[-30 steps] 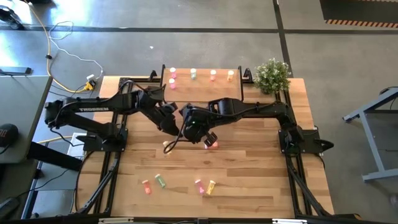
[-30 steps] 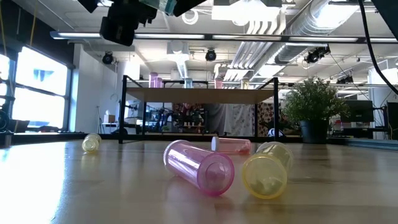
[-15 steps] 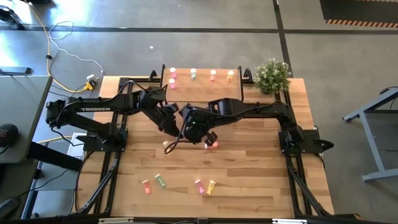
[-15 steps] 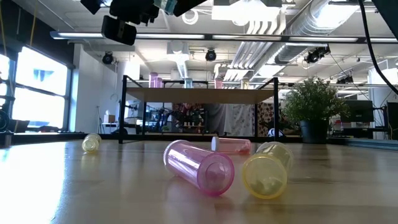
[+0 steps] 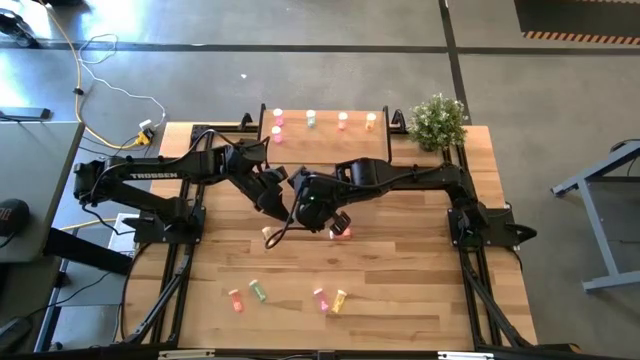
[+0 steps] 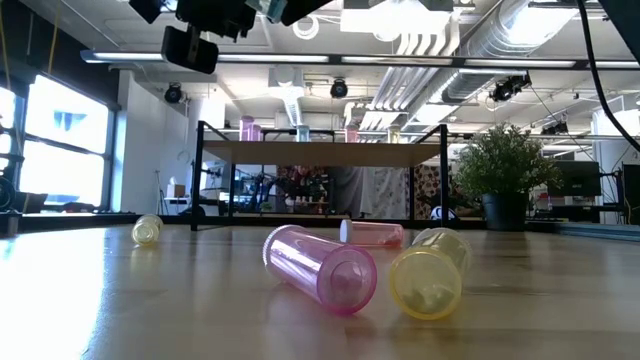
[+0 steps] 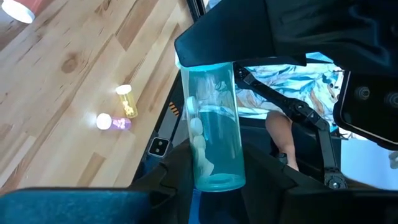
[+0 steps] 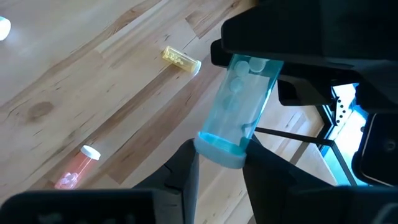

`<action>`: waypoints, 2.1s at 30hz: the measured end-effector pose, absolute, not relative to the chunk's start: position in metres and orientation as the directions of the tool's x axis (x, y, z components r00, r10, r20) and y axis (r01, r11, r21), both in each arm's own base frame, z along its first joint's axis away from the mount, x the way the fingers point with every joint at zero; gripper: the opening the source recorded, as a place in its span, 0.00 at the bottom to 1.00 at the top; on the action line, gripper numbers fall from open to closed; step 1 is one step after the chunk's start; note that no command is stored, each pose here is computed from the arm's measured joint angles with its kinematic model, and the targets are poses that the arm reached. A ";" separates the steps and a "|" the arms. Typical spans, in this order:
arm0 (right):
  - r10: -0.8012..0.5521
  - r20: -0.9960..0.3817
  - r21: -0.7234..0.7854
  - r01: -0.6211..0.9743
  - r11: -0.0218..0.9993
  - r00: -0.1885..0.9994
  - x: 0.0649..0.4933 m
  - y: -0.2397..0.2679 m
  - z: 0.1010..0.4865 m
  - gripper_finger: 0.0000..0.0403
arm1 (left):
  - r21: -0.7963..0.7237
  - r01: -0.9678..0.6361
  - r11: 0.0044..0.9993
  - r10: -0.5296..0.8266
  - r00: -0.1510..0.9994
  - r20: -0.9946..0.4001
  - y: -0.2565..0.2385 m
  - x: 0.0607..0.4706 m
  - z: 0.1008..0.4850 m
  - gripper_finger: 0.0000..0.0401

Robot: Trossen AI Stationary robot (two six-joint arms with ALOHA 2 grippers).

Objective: Pick and place medicine bottles onto shelf by color
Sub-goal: Put the top blue pill bottle on the shelf aligned with the other blue pill bottle

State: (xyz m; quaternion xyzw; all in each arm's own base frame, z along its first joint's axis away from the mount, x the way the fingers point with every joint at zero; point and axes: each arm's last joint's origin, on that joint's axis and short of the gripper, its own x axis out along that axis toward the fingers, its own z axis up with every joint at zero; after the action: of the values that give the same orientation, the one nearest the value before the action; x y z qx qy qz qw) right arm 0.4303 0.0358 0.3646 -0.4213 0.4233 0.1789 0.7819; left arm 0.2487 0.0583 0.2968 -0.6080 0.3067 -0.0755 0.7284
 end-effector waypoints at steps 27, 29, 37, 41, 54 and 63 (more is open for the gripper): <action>-0.159 -0.784 -0.487 -0.435 0.758 0.601 0.415 0.016 0.391 0.50 | -0.883 -0.208 0.420 -0.391 0.837 -0.383 0.066 0.248 0.296 0.24; -0.171 -0.787 -0.472 -0.399 0.786 0.593 0.411 0.008 0.394 0.50 | -0.867 -0.213 0.450 -0.359 0.846 -0.395 0.071 0.247 0.296 0.24; -0.215 -0.777 -0.410 -0.216 0.886 0.591 0.395 -0.022 0.408 0.50 | -0.776 -0.231 0.587 -0.205 0.885 -0.419 0.092 0.241 0.295 0.24; -0.242 -0.755 -0.371 -0.092 0.924 0.610 0.387 -0.039 0.418 0.50 | -0.687 -0.237 0.687 -0.107 0.902 -0.419 0.102 0.239 0.296 0.24; -0.123 -0.664 -0.051 0.119 0.992 0.738 0.376 -0.097 0.437 0.50 | -0.322 -0.323 0.890 0.203 0.912 -0.355 0.118 0.240 0.306 0.24; -0.019 -0.520 0.114 0.091 0.989 0.854 0.375 -0.129 0.450 0.50 | -0.199 -0.345 0.917 0.289 0.920 -0.265 0.122 0.242 0.315 0.24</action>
State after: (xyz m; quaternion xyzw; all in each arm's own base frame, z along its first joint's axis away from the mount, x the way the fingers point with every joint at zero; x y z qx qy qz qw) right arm 0.3751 -0.1285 0.4500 0.0674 0.2689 -0.0286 0.9604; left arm 0.2419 0.1216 0.3154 -0.1218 0.1157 0.1630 0.9722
